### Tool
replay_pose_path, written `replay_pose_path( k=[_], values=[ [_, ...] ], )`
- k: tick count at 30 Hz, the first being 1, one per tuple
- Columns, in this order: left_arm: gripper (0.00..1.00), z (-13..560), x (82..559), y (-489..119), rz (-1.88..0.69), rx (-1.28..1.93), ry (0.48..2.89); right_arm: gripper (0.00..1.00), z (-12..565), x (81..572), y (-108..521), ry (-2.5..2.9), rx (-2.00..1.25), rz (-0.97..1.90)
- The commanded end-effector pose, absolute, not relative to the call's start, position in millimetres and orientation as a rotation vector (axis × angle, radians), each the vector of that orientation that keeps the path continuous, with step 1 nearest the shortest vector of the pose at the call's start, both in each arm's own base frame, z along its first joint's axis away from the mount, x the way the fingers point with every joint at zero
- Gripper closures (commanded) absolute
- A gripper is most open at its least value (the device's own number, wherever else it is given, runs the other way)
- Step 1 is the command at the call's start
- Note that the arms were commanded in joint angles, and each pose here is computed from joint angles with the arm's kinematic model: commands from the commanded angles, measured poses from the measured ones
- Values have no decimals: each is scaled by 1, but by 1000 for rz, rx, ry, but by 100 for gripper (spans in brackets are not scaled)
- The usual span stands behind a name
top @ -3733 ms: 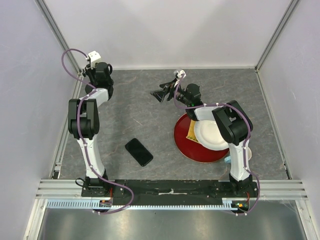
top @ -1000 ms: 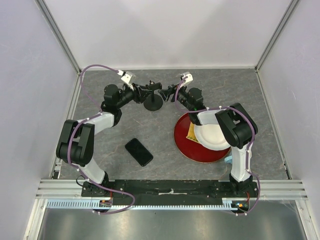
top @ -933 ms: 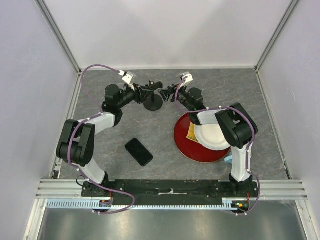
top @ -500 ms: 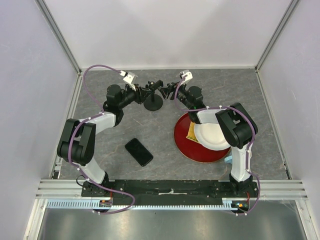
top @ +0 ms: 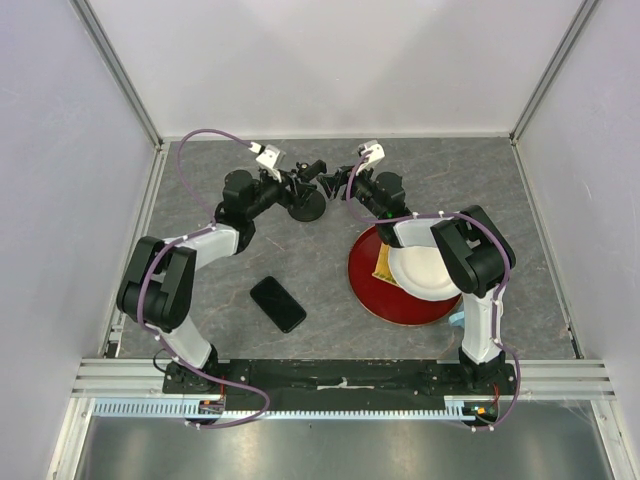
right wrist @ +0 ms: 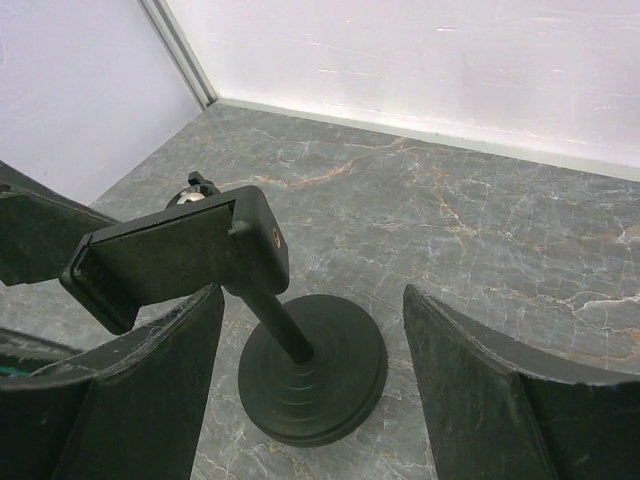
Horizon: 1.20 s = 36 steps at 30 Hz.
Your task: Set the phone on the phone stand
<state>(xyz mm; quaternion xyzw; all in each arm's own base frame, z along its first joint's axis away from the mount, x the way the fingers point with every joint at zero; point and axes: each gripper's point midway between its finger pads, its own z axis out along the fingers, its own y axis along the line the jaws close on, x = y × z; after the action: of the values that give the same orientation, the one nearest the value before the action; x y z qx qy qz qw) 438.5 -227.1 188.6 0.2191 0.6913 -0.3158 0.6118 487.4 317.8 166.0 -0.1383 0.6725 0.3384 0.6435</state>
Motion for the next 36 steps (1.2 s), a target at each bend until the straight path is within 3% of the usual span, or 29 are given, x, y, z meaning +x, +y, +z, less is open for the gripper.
replay_pose_path(
  k=[1,10,21,36],
  values=[
    [30,201,466,-218,-567,446,1575,20,202,488,318,1445,-322,763],
    [59,194,477,-186,-399,311,1640,20,199,487,318,1451,-333,763],
    [65,199,473,-186,-405,313,1611,20,200,476,328,1424,-420,819],
    [89,187,474,-205,-530,400,1634,19,200,472,333,1420,-442,852]
  ],
)
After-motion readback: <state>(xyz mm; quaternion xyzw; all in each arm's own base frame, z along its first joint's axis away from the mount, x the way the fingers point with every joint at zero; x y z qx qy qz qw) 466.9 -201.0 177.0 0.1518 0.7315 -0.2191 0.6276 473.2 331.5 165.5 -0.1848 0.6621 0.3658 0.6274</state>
